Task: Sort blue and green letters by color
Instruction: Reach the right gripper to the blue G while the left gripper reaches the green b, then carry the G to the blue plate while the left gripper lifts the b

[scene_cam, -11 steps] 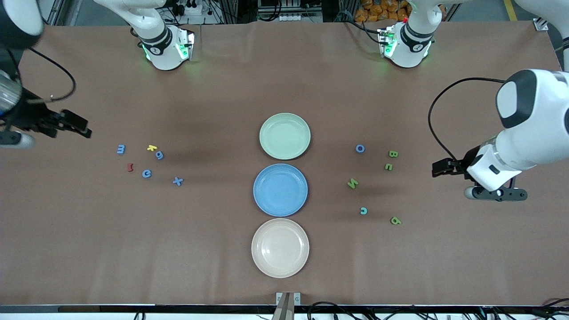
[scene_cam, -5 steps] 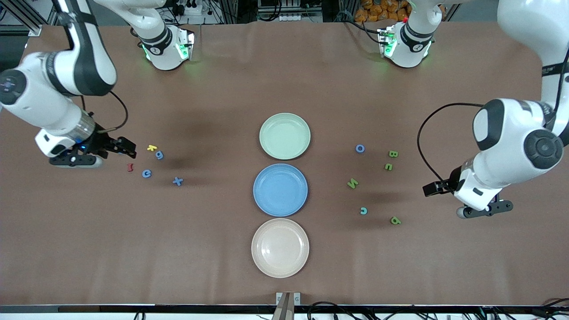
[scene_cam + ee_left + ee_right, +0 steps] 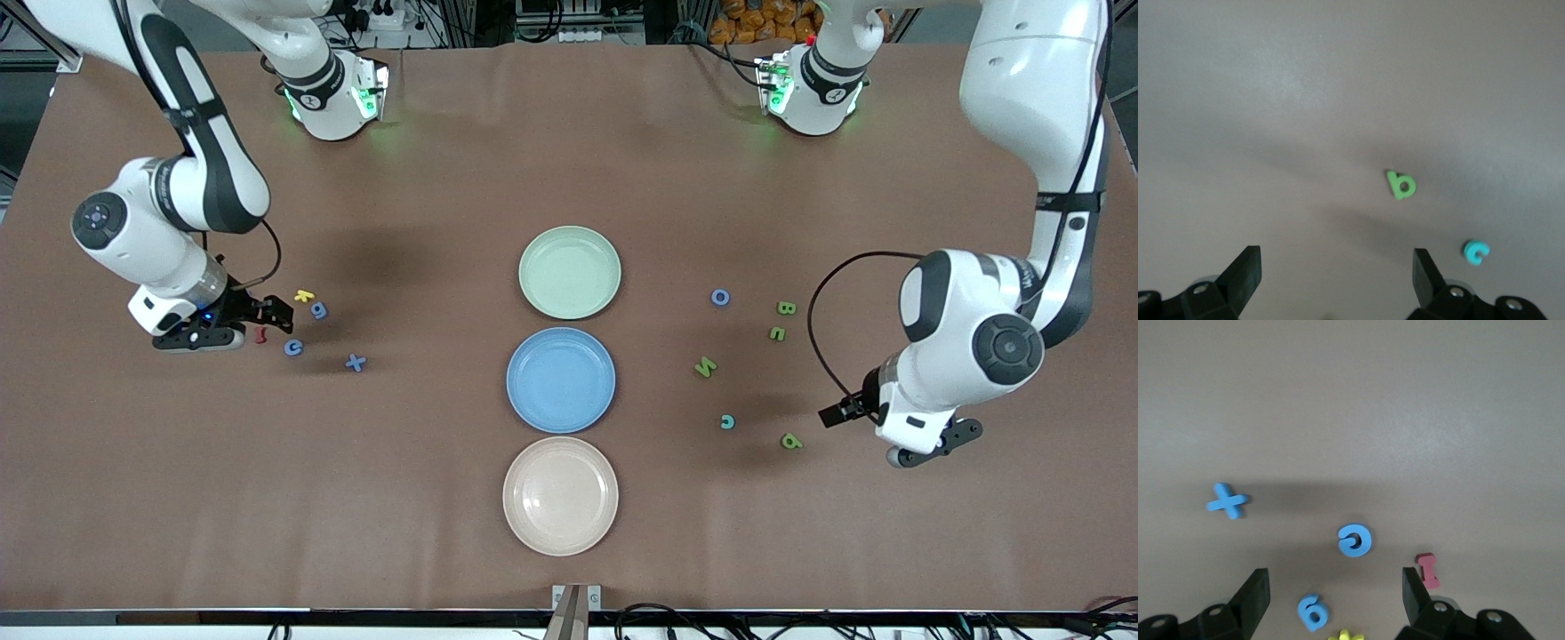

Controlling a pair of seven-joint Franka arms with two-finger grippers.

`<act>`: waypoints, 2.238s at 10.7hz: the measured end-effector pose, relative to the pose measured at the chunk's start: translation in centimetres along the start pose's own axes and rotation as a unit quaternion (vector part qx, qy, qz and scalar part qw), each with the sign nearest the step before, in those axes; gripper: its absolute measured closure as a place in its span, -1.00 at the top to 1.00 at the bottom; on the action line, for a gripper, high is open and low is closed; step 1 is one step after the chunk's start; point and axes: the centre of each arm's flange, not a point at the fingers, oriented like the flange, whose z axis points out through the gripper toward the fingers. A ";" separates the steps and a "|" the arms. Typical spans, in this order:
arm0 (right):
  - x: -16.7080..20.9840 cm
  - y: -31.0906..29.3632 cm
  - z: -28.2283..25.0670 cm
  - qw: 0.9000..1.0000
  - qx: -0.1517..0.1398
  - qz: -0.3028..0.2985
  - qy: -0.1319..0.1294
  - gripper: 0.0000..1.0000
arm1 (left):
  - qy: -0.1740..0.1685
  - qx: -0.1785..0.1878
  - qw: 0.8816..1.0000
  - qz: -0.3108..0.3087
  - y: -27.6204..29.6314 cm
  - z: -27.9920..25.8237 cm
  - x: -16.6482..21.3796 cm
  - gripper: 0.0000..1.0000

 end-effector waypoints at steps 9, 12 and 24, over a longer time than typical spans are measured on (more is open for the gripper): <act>-0.3 0.7 7.6 1.000 -0.010 -0.020 0.010 0.36 | 0.017 -0.015 0.984 -0.177 4.4 9.7 0.5 1.00; -0.4 0.9 8.3 1.000 -0.009 -0.018 0.008 0.29 | 0.013 -0.012 0.979 -0.202 4.7 10.7 0.2 1.00; -0.1 1.4 8.6 1.000 -0.011 -0.012 0.012 -0.31 | 0.024 -0.004 0.978 -0.206 4.7 14.1 0.0 1.00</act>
